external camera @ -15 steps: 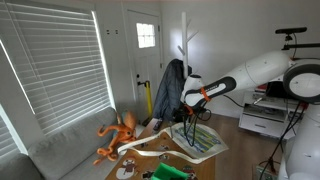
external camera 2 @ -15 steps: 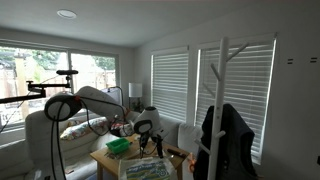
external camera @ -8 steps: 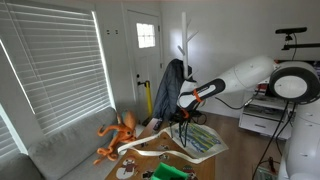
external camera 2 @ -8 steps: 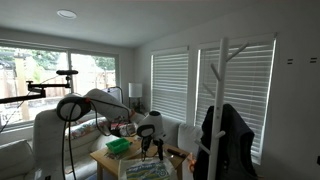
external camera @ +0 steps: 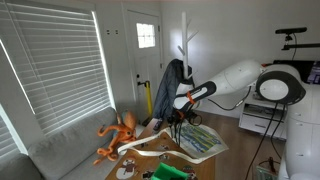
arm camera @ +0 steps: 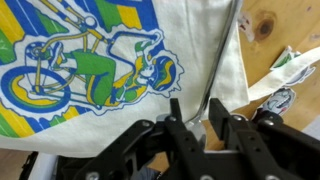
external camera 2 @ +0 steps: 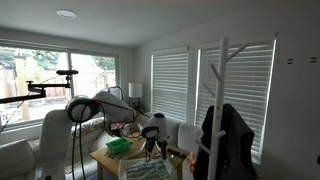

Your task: Place the spoon on the front left corner of the table

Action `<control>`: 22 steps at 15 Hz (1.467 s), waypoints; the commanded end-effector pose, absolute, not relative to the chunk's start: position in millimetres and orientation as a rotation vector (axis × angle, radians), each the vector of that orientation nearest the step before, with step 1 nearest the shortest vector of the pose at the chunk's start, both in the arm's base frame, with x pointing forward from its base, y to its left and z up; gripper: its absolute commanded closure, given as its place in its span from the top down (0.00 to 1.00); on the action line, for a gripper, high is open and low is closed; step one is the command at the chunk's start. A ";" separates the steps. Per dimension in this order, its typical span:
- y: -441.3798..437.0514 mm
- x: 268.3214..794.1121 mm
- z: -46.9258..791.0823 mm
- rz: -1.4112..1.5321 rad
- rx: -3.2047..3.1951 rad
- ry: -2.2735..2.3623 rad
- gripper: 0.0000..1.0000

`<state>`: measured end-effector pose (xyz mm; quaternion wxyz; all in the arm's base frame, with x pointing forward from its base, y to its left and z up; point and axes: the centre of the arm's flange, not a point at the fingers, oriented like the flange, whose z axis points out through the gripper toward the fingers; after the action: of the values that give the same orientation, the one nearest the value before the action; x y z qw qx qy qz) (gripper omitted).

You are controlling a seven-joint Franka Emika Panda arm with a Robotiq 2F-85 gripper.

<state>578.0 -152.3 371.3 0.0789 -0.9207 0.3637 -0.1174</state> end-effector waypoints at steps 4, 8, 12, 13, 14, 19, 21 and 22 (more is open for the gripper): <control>-145.9 601.9 366.9 -0.296 -2.747 1.046 0.00; -143.5 602.6 367.1 -0.260 -2.753 1.042 0.02; -139.2 587.0 388.7 -0.260 -2.769 1.031 0.33; -139.2 587.3 388.6 -0.261 -2.767 1.031 0.40; -138.0 588.2 388.0 -0.268 -2.764 1.021 0.46; -135.8 596.3 380.1 -0.268 -2.765 1.015 0.80; -134.3 598.9 375.2 -0.249 -2.766 1.014 0.94; -133.2 599.4 372.9 -0.243 -2.767 1.015 0.90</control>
<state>594.6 -136.4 377.5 0.0857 -0.9302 0.3456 -0.0894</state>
